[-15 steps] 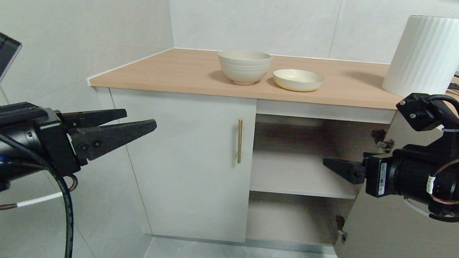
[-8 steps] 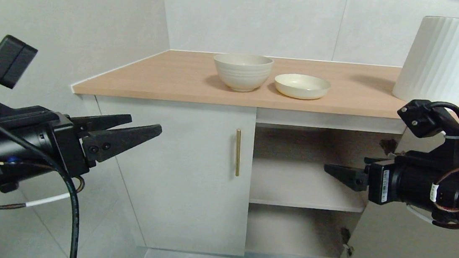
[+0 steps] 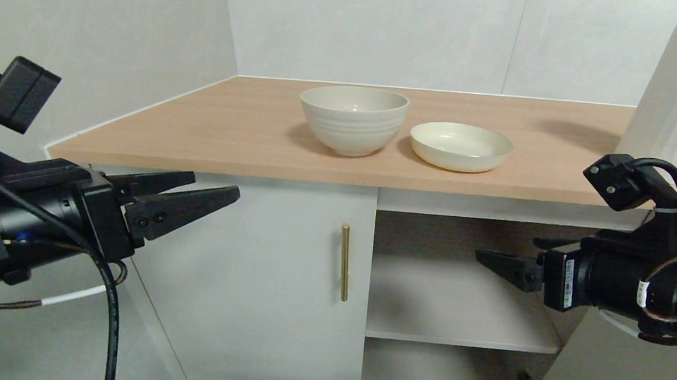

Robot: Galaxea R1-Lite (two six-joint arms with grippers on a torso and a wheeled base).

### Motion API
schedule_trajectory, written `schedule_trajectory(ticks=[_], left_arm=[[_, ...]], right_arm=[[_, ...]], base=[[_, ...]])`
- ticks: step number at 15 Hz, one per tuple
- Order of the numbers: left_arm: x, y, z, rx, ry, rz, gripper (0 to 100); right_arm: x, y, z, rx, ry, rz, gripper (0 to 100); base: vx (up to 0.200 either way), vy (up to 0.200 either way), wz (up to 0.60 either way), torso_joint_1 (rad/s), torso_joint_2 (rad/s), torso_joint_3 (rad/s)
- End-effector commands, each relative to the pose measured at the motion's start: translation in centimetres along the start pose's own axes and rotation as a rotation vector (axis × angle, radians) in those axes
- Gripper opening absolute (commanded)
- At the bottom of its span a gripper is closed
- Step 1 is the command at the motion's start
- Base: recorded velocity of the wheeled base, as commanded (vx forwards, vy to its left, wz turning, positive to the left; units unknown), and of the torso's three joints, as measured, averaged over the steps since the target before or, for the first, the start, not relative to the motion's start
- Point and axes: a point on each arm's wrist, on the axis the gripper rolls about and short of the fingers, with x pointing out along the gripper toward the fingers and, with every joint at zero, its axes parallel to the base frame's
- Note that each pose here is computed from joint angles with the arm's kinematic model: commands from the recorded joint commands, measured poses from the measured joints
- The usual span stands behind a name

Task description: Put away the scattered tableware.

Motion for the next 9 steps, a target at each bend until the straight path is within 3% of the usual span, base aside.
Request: schedule_trajectory(ticks=[1, 6, 9], left_arm=[[0.0, -0.15, -0.02, 0.001, 0.0, -0.007, 100], [0.25, -0.44, -0.42, -0.005, 0.023, -0.025, 100], [0.61, -0.24, -0.66, -0.012, 0.039, -0.023, 100]], right_arm=[[-0.12, 0.02, 0.05, 0.0, -0.005, 0.002, 100], [0.07, 0.02, -0.13, -0.001, 0.005, 0.001, 100], [0.24, -0.01, -0.17, -0.001, 0.009, -0.001, 100]], base=[[0.0, 0.0, 0.0, 0.0, 0.0, 0.0], [0.0, 0.0, 0.0, 0.0, 0.0, 0.0], [0.0, 0.0, 0.0, 0.043, -0.24, -0.181]])
